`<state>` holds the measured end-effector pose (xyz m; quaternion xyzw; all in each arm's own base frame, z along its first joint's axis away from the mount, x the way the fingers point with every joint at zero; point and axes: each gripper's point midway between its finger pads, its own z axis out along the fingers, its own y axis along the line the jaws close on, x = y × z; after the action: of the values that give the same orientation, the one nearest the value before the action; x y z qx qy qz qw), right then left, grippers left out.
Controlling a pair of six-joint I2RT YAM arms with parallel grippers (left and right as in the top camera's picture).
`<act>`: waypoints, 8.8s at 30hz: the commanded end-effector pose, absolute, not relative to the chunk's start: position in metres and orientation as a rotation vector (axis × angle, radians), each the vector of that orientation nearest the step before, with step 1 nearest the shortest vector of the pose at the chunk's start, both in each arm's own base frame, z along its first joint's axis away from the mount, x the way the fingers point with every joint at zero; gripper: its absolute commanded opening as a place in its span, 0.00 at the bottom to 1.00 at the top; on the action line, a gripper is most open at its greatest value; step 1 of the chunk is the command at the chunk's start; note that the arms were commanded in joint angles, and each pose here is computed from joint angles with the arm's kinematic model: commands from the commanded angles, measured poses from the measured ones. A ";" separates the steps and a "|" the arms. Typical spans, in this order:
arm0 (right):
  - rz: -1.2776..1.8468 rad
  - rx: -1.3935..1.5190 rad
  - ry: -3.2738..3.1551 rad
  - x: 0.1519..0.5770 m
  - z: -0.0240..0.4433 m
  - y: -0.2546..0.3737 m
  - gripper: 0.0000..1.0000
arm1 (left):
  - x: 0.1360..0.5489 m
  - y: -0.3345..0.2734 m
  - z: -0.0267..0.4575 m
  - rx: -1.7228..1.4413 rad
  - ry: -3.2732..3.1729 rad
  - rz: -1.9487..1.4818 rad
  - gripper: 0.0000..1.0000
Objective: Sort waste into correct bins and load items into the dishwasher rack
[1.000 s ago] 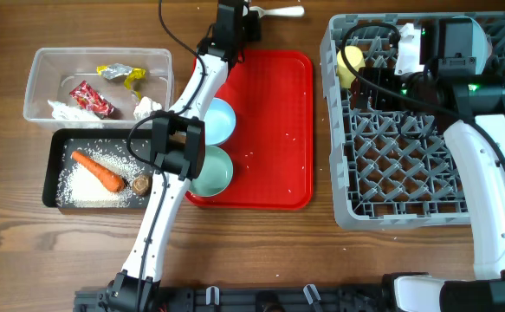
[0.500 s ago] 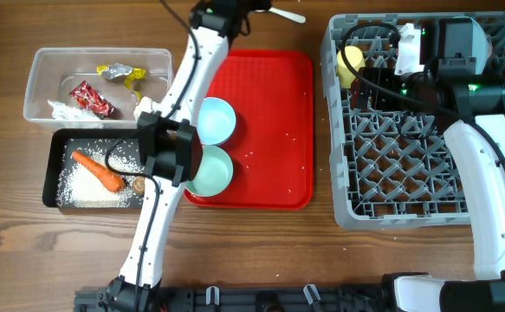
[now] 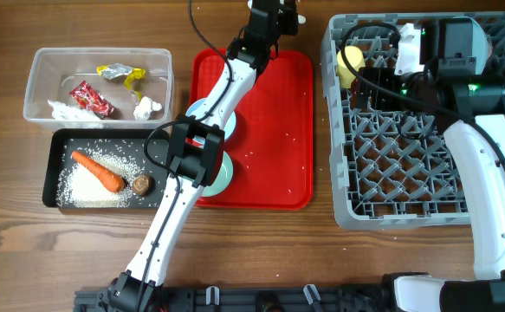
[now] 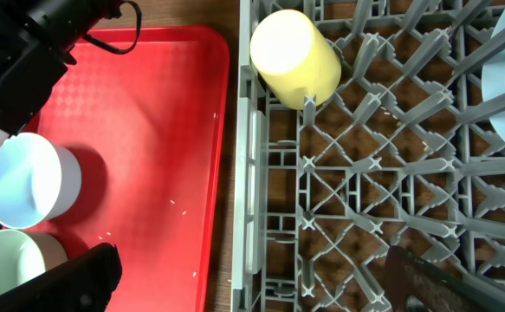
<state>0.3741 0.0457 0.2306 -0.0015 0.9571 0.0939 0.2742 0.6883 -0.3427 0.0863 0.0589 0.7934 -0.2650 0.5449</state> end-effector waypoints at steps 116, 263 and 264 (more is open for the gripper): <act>0.263 0.187 1.988 0.729 0.018 0.155 0.04 | 0.569 0.091 0.355 -0.705 2.052 -0.280 1.00; -0.156 0.243 3.057 0.438 0.133 -0.037 0.04 | 0.569 0.091 0.355 -0.705 2.052 -0.280 1.00; -0.159 0.235 3.077 0.436 0.120 -0.037 0.04 | 0.569 0.091 0.355 -0.705 2.052 -0.280 1.00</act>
<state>0.4427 -0.0256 0.1391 0.0643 0.9967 -0.0236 0.0435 0.5674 0.0866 0.3597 -0.2805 0.8330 -0.1129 0.4632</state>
